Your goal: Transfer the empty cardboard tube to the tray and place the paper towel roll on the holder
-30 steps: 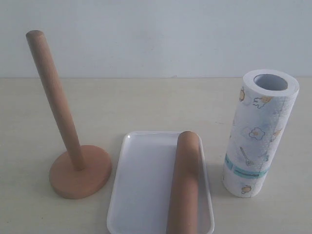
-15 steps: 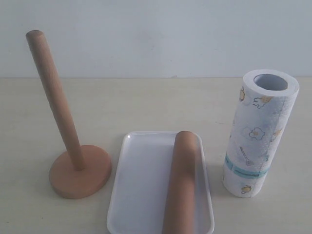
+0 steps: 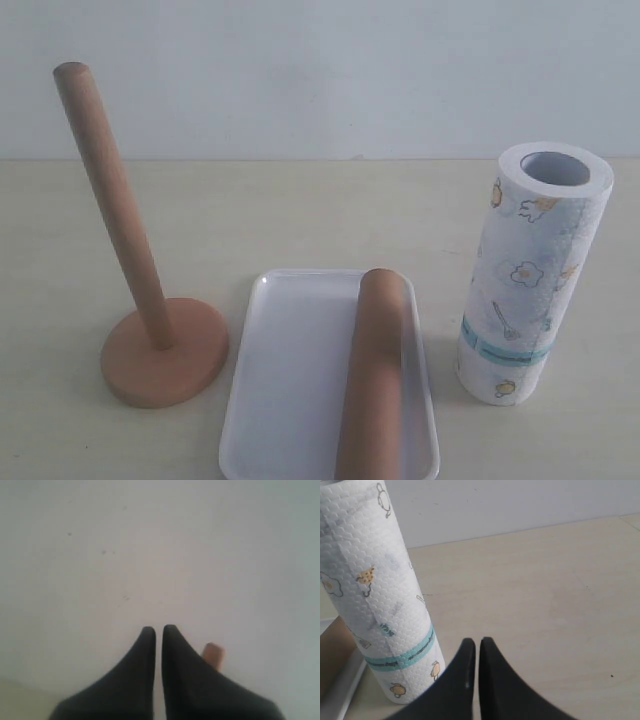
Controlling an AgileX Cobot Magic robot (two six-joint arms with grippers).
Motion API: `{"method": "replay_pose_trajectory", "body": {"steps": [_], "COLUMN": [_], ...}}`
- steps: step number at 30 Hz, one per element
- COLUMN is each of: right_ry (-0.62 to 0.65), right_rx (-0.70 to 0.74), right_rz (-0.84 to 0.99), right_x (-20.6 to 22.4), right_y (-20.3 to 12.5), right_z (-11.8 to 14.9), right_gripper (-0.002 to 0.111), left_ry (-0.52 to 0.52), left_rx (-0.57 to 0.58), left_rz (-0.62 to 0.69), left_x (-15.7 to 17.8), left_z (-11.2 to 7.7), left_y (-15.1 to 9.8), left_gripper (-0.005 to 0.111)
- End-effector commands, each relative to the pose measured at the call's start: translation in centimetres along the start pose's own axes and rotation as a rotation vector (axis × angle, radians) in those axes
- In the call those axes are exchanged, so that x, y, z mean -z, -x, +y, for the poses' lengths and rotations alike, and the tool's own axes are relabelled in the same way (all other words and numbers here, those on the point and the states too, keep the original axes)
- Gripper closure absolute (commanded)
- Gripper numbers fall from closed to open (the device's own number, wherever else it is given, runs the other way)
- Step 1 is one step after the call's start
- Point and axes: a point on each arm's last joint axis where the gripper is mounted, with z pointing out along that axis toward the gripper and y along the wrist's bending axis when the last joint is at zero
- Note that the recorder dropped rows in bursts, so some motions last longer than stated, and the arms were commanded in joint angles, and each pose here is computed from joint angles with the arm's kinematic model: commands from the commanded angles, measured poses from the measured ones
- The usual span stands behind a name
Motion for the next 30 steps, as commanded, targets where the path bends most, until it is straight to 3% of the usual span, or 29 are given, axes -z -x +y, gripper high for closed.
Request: {"method": "replay_pose_trajectory", "body": {"steps": [1,5,10,30], "right_ry": [0.001,0.001,0.001,0.001], "right_rx": [0.001,0.001,0.001,0.001], "right_rz": [-0.010,-0.010,-0.010,-0.010], "right_x": [0.0,0.0,0.0,0.0], "right_y": [0.1,0.1,0.1,0.1], "right_z": [0.0,0.0,0.0,0.0], "right_gripper": [0.106,0.106,0.106,0.106], "left_ry": [0.148,0.184,0.210,0.212], "left_rx": [-0.203,-0.397,-0.481,-0.478], "left_rz": [0.201,0.388,0.558,0.561], "left_x": [0.3,0.9,1.6,1.6], "left_z": [1.6,2.3,3.0,3.0], "left_y": [-1.8,-3.2,-4.3,-4.3], "left_gripper": [0.103,0.103,0.103,0.103]}}
